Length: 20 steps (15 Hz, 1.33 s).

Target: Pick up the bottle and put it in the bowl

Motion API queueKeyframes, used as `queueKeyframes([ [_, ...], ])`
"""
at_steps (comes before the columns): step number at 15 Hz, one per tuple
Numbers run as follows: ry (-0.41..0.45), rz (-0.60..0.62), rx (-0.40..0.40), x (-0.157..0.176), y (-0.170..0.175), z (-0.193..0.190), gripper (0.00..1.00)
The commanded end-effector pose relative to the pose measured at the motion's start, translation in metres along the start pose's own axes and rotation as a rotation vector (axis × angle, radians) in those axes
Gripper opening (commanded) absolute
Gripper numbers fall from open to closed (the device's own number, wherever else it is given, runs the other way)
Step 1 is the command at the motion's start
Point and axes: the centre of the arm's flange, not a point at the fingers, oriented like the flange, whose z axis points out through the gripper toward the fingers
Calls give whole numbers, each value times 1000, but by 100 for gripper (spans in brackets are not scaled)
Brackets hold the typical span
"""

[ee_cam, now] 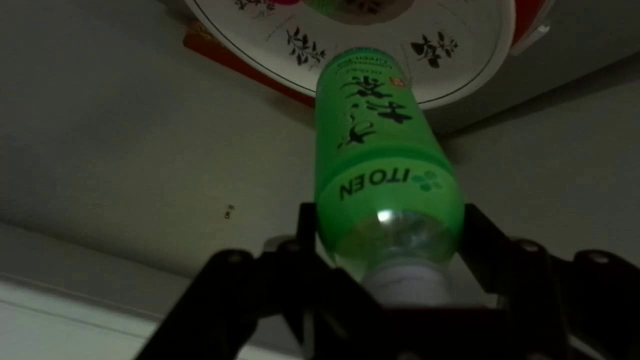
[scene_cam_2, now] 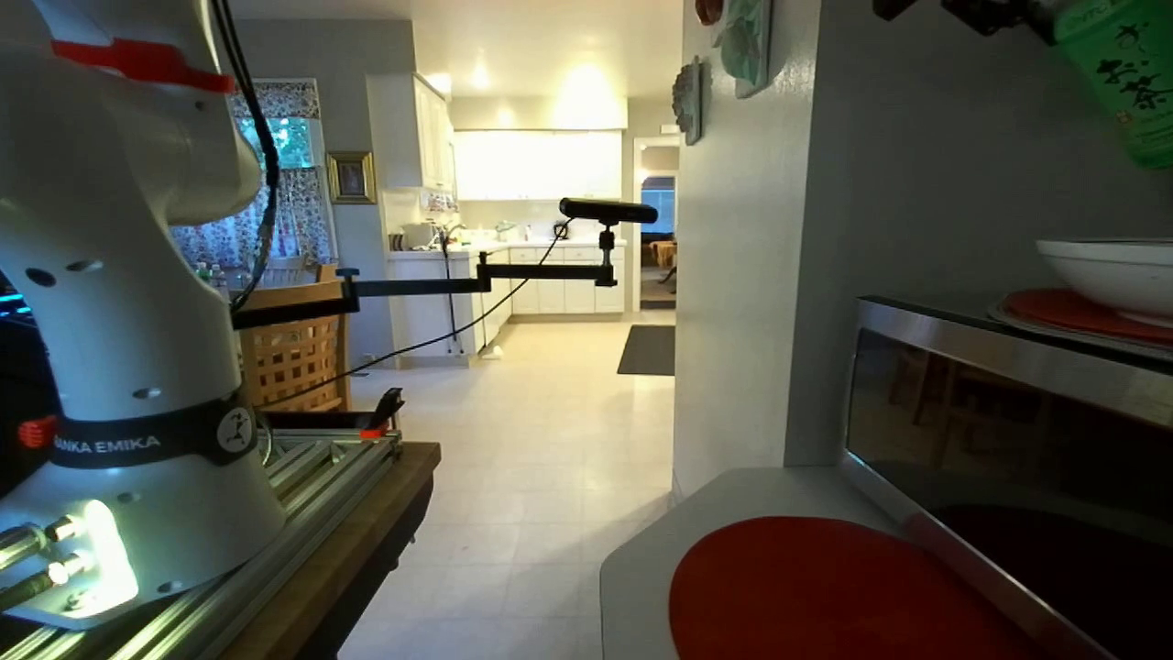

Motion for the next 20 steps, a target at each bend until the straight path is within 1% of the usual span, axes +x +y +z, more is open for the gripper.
queueKeyframes([
  [1, 37, -46, 18, -14, 59, 58, 45],
  [4, -22, -39, 50, -41, 98, 98, 45],
  [5, -41, -35, 65, -57, 105, 111, 45],
  [7, -67, -36, 91, -73, 112, 124, 45],
  [9, -72, -41, 117, -76, 108, 131, 45],
  [14, -72, -30, 198, -74, 83, 145, 45],
  [16, -85, -19, 220, -78, 75, 150, 45],
  [20, -120, 18, 252, -97, 64, 163, 45],
])
